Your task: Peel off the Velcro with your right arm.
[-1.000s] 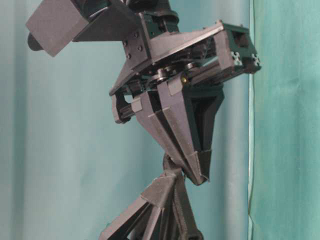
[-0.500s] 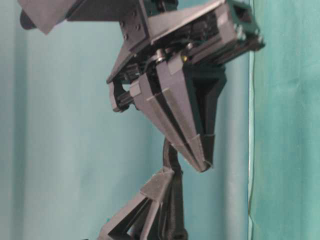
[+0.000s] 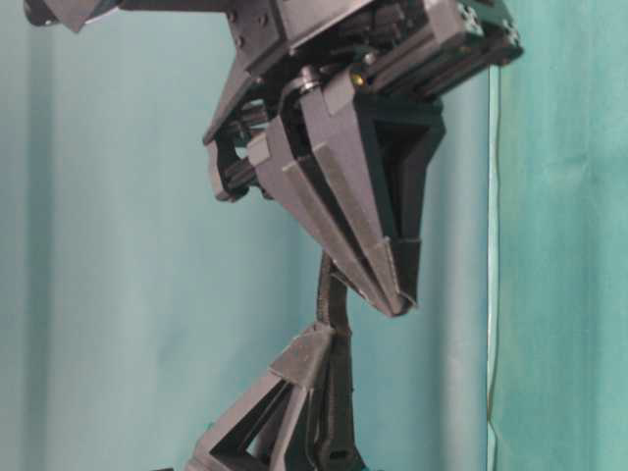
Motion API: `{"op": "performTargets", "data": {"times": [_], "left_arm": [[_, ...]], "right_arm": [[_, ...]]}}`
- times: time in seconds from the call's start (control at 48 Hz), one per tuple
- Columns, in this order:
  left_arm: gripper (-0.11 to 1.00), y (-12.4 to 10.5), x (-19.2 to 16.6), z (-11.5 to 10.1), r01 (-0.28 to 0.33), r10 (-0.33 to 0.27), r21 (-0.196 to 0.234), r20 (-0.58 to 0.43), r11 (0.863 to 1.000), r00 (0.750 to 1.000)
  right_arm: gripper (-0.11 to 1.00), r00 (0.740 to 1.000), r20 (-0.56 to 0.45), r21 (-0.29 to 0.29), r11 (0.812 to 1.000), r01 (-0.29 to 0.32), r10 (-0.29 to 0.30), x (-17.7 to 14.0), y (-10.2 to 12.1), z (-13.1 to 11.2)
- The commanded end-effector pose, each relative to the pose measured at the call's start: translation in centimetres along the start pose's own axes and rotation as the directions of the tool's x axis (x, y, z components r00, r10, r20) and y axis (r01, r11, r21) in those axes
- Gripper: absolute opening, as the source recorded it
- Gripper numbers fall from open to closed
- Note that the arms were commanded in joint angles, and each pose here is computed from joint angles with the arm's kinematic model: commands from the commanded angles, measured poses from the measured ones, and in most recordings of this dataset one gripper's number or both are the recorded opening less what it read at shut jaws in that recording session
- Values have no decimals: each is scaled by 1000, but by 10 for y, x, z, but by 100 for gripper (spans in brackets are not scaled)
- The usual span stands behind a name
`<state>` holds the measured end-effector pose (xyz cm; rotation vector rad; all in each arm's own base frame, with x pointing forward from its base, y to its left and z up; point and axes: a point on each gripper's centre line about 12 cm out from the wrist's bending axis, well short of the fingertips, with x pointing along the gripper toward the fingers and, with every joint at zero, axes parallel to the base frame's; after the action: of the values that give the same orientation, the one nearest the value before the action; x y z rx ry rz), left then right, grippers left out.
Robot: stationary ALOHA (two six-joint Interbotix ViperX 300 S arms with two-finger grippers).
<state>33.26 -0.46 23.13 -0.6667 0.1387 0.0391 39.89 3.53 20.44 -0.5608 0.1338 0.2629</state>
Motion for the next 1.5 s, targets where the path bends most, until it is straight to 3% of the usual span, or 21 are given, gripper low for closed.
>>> {"op": "performTargets", "data": {"times": [0.0, 0.146, 0.459, 0.563, 0.688, 1.209, 1.48], "left_arm": [[10, -6, 0, 13, 19, -19, -2, 44, 1000, 999], [10, -6, 0, 13, 19, -19, -2, 44, 1000, 999], [10, -5, 0, 13, 18, -18, -2, 43, 1000, 999], [10, -4, 0, 11, 15, -15, -2, 39, 1000, 999], [10, -1, -2, 10, 8, -8, -3, 35, 1000, 999], [10, 7, -30, 11, -4, 5, -5, 58, 1000, 998], [10, 9, -38, 8, -5, 5, -3, 58, 1000, 998]], "right_arm": [[-9, 999, 44, 13, 1000, 15, -16, -6, -4, 16], [-9, 999, 43, 46, 999, 15, -17, -9, -4, 17], [-8, 999, 45, 51, 999, 18, -20, -16, -4, 18], [2, 998, 50, 55, 998, 21, -24, -20, -4, 19], [23, 998, 52, 63, 998, 25, -29, -27, -3, 20], [20, 997, 33, 131, 990, 59, -64, -60, 1, 14], [20, 994, 18, 196, 975, 106, -111, -77, -2, 10]]}}
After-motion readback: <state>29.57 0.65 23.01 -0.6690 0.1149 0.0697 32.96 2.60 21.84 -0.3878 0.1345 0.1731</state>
